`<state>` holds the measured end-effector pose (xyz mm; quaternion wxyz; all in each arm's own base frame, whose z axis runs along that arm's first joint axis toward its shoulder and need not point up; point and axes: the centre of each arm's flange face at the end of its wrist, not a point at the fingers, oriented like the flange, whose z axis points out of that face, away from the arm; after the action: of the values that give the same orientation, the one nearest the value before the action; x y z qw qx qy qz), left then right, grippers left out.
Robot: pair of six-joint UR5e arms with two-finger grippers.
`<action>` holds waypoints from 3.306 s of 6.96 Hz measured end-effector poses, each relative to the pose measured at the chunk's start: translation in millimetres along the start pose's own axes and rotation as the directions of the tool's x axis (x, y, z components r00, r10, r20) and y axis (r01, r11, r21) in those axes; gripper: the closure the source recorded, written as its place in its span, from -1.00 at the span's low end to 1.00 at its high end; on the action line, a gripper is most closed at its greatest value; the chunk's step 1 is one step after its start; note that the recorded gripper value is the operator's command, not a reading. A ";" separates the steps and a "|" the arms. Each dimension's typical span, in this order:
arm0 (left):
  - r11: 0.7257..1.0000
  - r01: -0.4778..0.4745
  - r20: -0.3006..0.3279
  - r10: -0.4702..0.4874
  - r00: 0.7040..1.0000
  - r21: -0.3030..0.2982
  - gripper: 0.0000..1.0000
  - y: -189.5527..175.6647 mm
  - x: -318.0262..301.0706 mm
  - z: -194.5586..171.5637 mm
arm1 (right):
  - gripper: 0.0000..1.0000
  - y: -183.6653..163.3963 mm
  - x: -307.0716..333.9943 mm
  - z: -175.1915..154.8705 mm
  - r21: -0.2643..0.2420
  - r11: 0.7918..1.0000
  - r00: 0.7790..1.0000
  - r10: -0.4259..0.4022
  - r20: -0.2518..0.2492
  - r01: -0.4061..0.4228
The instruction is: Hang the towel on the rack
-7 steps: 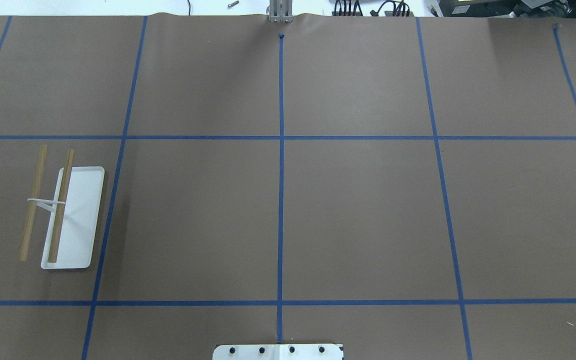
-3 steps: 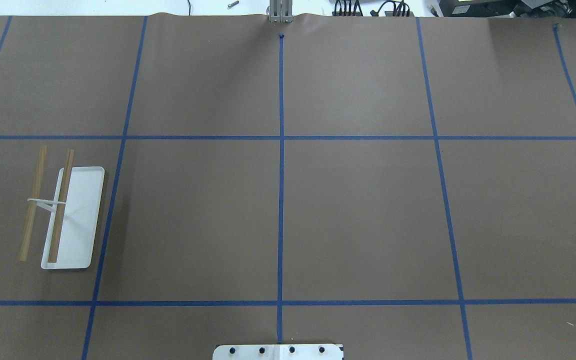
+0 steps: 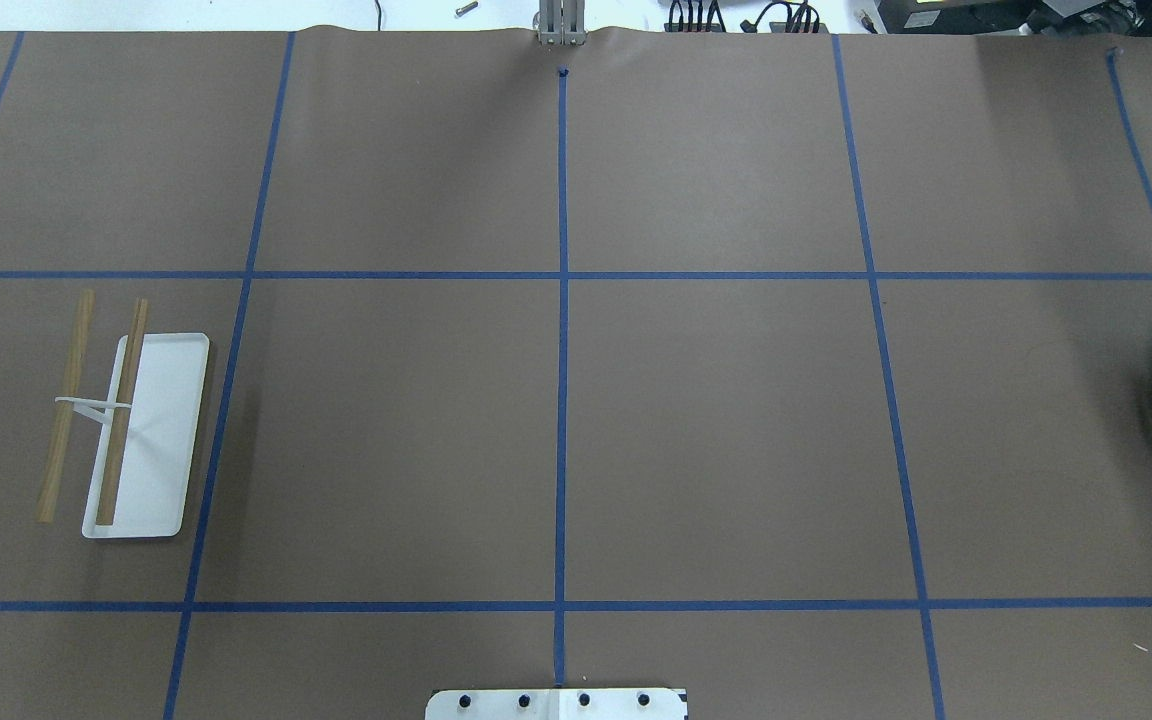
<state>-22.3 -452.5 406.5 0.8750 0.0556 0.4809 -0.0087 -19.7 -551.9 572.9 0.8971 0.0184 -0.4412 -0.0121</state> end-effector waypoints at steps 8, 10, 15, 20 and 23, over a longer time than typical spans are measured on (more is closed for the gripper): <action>0.936 0.337 -0.260 -0.352 0.899 -0.100 -0.95 -101.1 269.7 105.2 | 1.00 -100.5 -448.6 -62.9 0.016 0.973 0.953 0.222 0.206 -0.230; 0.900 0.428 -0.295 -0.431 0.853 -0.078 -0.95 -82.8 320.8 152.8 | 1.00 -97.8 -493.1 -84.2 -0.013 0.932 0.902 0.355 0.244 -0.363; 0.681 0.709 -0.503 -0.685 0.527 -0.183 -0.96 -46.8 381.5 193.3 | 1.00 -84.1 -565.3 -81.1 -0.058 0.709 0.636 0.663 0.394 -0.703; 0.548 0.807 -0.559 -0.748 0.357 -0.218 -0.95 -49.0 385.2 208.0 | 1.00 -71.6 -607.9 -78.8 -0.243 0.346 0.194 0.852 0.487 -0.906; 0.468 0.852 -0.618 -0.749 0.241 -0.236 -0.82 -43.8 392.2 225.2 | 1.00 -64.4 -619.7 -77.6 -0.356 0.174 -0.023 0.874 0.486 -0.918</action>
<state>374.8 -504.9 191.8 0.5114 -0.1335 0.7070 -0.4699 -336.8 -591.1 32.4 0.4941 -0.2424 -0.6035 0.5770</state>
